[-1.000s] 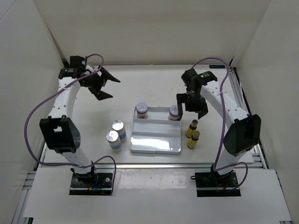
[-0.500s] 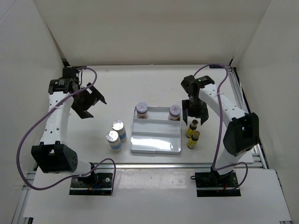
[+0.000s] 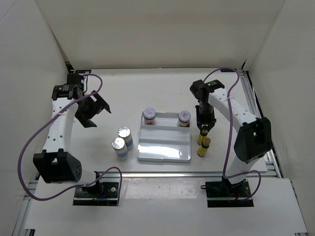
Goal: Organize the condiment bottles
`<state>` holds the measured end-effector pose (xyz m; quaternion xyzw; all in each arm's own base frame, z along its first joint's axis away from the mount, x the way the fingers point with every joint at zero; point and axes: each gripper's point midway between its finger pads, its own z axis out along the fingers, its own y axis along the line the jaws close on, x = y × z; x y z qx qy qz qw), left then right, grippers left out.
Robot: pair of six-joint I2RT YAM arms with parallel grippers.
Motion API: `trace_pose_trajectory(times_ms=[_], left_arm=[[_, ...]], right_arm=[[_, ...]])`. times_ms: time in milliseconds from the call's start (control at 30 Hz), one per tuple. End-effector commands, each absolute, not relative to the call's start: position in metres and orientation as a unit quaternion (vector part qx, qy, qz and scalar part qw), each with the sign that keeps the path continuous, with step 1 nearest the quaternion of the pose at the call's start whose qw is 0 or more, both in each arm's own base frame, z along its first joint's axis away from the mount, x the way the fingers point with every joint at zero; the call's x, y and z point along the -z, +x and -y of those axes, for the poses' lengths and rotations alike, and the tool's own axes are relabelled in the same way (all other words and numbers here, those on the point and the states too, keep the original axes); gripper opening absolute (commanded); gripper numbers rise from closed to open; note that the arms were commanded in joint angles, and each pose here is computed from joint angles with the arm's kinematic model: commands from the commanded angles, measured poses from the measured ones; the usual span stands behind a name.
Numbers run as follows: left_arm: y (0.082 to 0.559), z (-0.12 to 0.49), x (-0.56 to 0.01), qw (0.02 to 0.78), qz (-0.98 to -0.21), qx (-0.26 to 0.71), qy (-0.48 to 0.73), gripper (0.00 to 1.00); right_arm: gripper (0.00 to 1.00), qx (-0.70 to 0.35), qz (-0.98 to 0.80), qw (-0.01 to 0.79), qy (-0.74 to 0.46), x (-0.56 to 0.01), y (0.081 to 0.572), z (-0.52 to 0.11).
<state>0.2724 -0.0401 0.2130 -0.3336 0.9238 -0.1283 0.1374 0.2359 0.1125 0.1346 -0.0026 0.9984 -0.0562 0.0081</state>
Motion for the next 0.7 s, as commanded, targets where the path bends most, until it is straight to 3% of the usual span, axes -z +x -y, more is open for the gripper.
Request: trace_pose_trajectory(times_ms=[0, 267, 667], left_arm=[[0.256, 0.037, -0.214, 0.134, -0.926, 0.116, -0.332, 1.00], [0.249, 0.035, -0.217, 0.144, -0.925, 0.114, -0.332, 1.00], [0.241, 0.032, -0.220, 0.161, -0.927, 0.107, -0.323, 1.00]], right_arm=[[0.00, 0.116, -0.993, -0.024, 0.011, -0.152, 0.221, -0.091], [0.00, 0.061, -0.998, 0.027, -0.016, -0.207, 0.239, -0.129], [0.00, 0.018, -0.999, 0.013, -0.047, -0.208, 0.223, -0.174]])
